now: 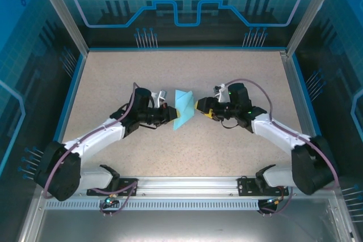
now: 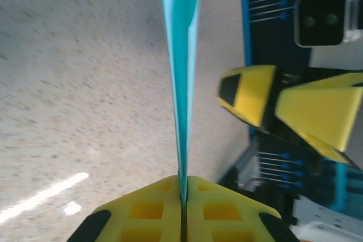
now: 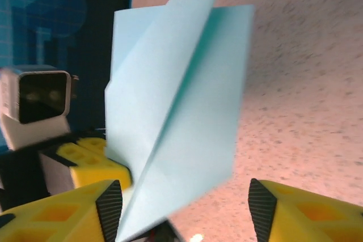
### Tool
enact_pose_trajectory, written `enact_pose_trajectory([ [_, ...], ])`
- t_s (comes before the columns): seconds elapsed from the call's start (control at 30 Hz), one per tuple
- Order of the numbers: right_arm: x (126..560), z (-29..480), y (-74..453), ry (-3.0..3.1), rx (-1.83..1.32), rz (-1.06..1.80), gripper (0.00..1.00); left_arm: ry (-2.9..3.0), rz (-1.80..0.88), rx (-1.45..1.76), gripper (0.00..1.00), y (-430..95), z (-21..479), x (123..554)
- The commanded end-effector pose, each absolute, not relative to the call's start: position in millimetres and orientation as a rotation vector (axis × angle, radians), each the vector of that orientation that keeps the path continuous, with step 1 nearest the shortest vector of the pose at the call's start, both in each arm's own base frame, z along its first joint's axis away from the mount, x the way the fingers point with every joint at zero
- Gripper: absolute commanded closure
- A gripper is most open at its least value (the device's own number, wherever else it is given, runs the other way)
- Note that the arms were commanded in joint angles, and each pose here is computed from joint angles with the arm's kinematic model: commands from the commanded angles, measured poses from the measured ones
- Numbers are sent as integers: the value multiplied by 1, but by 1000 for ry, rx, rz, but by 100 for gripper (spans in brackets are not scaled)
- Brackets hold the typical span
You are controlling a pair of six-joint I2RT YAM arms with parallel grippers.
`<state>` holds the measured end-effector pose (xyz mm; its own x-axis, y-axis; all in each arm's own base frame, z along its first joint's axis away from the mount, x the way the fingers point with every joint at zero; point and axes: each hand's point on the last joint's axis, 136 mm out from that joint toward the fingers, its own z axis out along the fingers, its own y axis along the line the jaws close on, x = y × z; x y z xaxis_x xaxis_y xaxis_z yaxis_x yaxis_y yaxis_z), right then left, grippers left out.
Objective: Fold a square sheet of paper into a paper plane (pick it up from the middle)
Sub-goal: Turn over the paper at the center of the table.
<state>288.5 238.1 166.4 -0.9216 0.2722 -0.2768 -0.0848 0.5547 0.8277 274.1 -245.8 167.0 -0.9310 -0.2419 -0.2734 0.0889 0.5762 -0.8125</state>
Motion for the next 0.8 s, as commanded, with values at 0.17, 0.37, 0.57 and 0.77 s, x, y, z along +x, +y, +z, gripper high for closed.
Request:
enact_pose_trajectory([
  [0.17, 272, 137, 178, 2598, 203, 719, 22, 2668, -162, -10, 92, -159, 157, 269],
  [0.37, 269, 130, 169, 2611, 229, 610, 19, 2614, 451, 21, 92, -120, 164, 278],
  [0.57, 267, 123, 160, 2621, 270, 539, 14, 2651, 658, 63, 92, -121, 132, 285],
  [0.77, 262, 117, 151, 2632, 300, 492, 13, 2739, 600, 79, 88, -146, 90, 289],
])
